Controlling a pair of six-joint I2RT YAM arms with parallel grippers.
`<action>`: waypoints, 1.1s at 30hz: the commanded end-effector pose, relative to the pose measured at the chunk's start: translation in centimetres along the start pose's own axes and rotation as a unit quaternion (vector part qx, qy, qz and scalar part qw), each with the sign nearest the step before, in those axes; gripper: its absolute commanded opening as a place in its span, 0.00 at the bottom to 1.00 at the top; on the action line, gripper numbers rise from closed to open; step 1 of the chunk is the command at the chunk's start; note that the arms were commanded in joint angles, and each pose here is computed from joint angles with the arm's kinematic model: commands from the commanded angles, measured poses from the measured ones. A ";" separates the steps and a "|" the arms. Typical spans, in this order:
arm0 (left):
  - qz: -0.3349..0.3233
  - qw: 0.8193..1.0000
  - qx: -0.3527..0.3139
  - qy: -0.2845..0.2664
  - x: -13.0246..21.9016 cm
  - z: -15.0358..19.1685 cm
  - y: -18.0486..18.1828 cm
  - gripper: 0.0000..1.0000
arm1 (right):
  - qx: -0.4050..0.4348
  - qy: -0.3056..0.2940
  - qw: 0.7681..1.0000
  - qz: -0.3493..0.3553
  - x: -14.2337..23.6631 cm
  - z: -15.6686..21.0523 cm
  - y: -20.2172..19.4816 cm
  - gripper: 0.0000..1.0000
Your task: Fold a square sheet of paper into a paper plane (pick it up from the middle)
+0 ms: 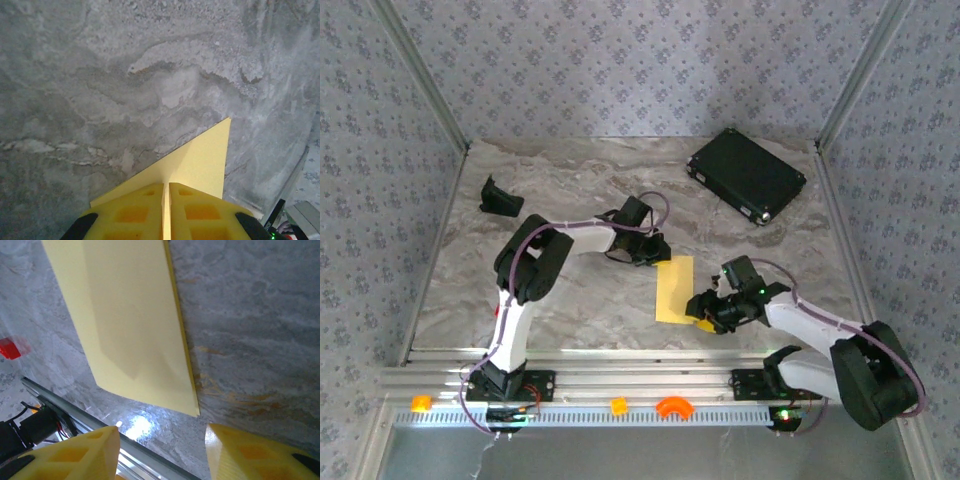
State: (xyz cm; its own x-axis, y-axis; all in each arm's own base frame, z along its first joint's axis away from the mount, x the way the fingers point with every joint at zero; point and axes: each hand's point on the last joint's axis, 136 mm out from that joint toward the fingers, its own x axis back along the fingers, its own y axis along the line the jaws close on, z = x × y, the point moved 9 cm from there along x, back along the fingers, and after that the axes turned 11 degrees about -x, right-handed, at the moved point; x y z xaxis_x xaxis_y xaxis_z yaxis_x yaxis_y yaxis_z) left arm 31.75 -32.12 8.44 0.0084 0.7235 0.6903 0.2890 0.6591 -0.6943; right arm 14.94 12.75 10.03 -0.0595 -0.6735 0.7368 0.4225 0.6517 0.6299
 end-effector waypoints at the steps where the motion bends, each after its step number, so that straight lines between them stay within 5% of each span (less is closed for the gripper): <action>1: -0.049 0.997 0.040 0.041 -0.9 2.9 3.5 0.13 | -0.007 0.006 1.000 -0.008 -0.3 -0.1 0.4 0.50; 23: -0.050 0.997 0.037 0.043 -0.8 3.2 3.6 0.12 | -0.025 -0.008 0.999 0.033 -0.1 -0.1 -0.1 0.48; 33: -0.051 0.997 0.040 0.046 -0.9 3.3 3.8 0.12 | -0.018 0.006 1.000 -0.018 -1.2 -0.6 1.0 0.45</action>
State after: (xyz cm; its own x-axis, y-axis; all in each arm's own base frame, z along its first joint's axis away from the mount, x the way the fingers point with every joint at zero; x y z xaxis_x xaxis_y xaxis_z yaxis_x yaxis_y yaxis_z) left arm 31.58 -31.86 8.33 -0.0065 0.7516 0.6596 0.3126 0.6281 -0.7126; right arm 15.82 13.48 9.71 -0.0686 -0.6729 0.7366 0.4431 0.6409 0.6268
